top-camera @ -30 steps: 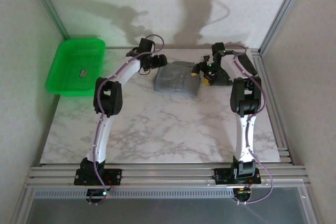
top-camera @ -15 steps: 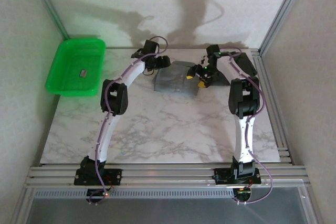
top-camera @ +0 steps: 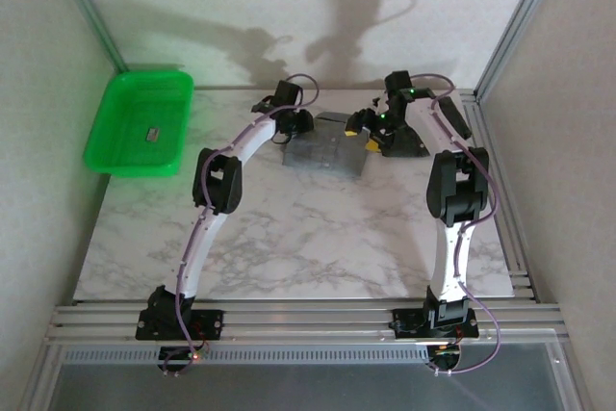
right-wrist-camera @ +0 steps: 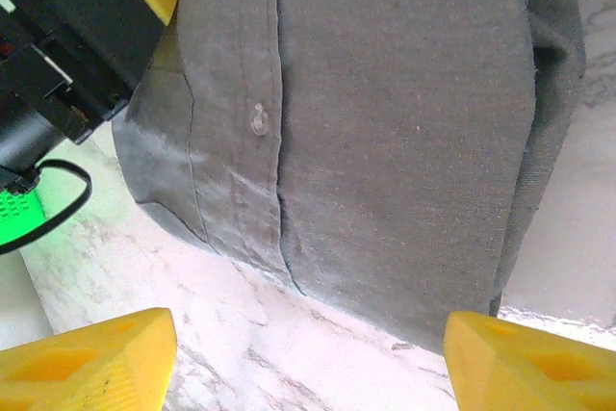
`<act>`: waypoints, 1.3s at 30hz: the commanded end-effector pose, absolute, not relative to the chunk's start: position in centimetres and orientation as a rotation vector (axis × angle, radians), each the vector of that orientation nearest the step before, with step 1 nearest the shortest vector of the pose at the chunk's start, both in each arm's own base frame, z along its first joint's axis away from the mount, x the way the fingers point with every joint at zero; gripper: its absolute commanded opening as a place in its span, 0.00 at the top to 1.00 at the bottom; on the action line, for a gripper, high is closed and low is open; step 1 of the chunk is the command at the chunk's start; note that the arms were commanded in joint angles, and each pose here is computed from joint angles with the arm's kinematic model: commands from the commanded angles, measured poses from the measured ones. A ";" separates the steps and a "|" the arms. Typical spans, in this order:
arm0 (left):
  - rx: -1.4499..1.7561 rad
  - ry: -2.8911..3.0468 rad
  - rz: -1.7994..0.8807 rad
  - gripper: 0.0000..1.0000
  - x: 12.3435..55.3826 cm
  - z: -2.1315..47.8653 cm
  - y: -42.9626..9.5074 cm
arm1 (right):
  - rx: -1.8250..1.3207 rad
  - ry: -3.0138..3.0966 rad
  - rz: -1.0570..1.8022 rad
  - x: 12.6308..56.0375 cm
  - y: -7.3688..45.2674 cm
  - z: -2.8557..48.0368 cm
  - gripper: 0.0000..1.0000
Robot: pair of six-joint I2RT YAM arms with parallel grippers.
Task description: Fold and stack the long sleeve shirts
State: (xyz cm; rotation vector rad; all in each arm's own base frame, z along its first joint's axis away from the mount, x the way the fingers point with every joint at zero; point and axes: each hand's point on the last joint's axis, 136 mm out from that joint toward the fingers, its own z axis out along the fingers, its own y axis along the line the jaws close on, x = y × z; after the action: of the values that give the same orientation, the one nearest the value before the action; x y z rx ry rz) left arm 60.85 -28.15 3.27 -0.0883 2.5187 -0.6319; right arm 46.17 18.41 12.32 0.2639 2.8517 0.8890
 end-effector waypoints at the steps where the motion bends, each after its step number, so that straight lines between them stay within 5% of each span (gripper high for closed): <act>1: -0.066 2.537 -0.748 0.90 59.8 2.0 -30.7 | 0.272 2.896 0.879 44.1 17.5 12.4 0.26; 3: -0.073 2.498 -0.775 1.00 60.3 3.8 -30.6 | 0.290 2.899 0.871 43.5 16.9 12.2 0.26; 14: 0.021 2.310 -0.658 1.00 59.9 17.4 -25.5 | 0.342 2.871 0.899 40.9 14.6 12.1 0.25; 26: -0.044 2.493 -0.642 1.00 53.9 10.8 -22.7 | 0.344 2.871 0.952 40.7 15.1 11.8 0.26; 39: -0.088 2.502 -0.569 1.00 45.7 13.5 -18.4 | 0.303 2.865 1.043 40.7 16.2 11.8 0.24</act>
State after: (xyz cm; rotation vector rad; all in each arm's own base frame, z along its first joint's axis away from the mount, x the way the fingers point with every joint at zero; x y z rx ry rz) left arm 46.38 -19.15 11.28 -0.0712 2.5505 -0.5633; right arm 40.85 15.53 11.70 0.3353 2.8639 0.9937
